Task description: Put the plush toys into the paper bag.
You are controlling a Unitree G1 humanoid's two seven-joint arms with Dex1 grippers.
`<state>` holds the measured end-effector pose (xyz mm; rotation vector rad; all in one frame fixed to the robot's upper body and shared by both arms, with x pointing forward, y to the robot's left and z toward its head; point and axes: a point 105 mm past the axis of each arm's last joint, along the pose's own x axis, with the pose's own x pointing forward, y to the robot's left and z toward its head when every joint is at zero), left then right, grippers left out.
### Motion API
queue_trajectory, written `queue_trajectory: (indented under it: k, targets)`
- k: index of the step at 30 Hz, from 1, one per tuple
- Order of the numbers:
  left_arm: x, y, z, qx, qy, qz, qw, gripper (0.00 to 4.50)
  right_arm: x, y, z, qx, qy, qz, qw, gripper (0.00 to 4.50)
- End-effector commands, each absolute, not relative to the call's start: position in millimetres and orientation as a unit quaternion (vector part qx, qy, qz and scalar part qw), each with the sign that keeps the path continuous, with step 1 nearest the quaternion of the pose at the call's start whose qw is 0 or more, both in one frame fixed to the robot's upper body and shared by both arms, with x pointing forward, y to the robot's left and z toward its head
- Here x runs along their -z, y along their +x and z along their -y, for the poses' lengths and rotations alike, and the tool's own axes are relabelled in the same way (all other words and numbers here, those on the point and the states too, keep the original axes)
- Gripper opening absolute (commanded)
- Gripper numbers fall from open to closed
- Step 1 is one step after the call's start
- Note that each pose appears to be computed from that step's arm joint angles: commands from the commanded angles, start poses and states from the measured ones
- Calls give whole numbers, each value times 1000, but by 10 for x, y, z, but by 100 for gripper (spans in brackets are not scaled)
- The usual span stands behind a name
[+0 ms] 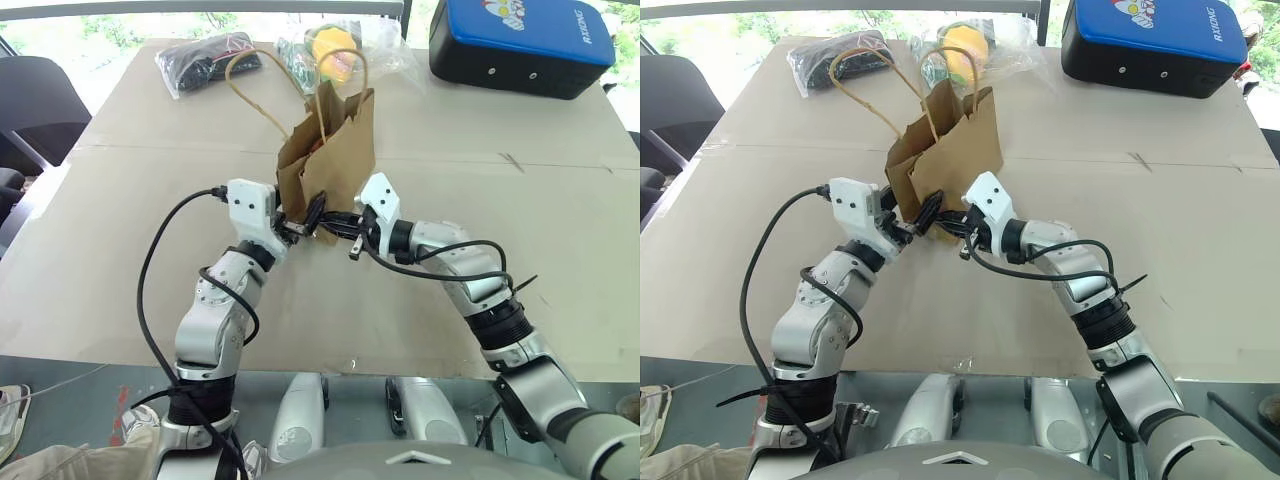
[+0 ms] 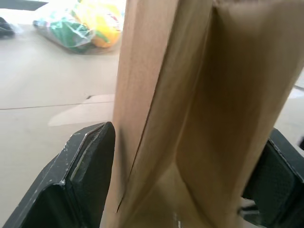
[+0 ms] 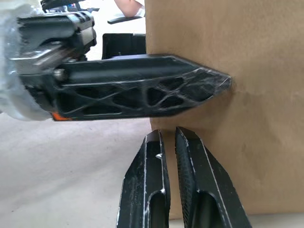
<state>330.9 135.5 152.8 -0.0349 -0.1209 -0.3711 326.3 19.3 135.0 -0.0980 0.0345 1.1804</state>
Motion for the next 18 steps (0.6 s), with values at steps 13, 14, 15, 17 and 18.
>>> queue_trajectory:
  k: [13,14,15,17,18]
  targets:
    - [-2003,3099,-1439,468,-4,126,875,0,-1800,2634,954,-520,-93,62,847,431]
    - [-1992,3096,-1481,511,23,116,852,0,-1800,2567,1165,-503,-115,54,855,431]
    - [-1966,3099,-1519,544,54,104,831,0,-1802,2503,1353,-486,-139,47,861,431]
    - [-1927,3114,-1551,596,85,87,794,0,-1792,2398,1639,-462,-168,26,870,431]
    - [-1913,3139,-1554,613,89,81,781,0,-1781,2348,1747,-457,-177,14,872,431]
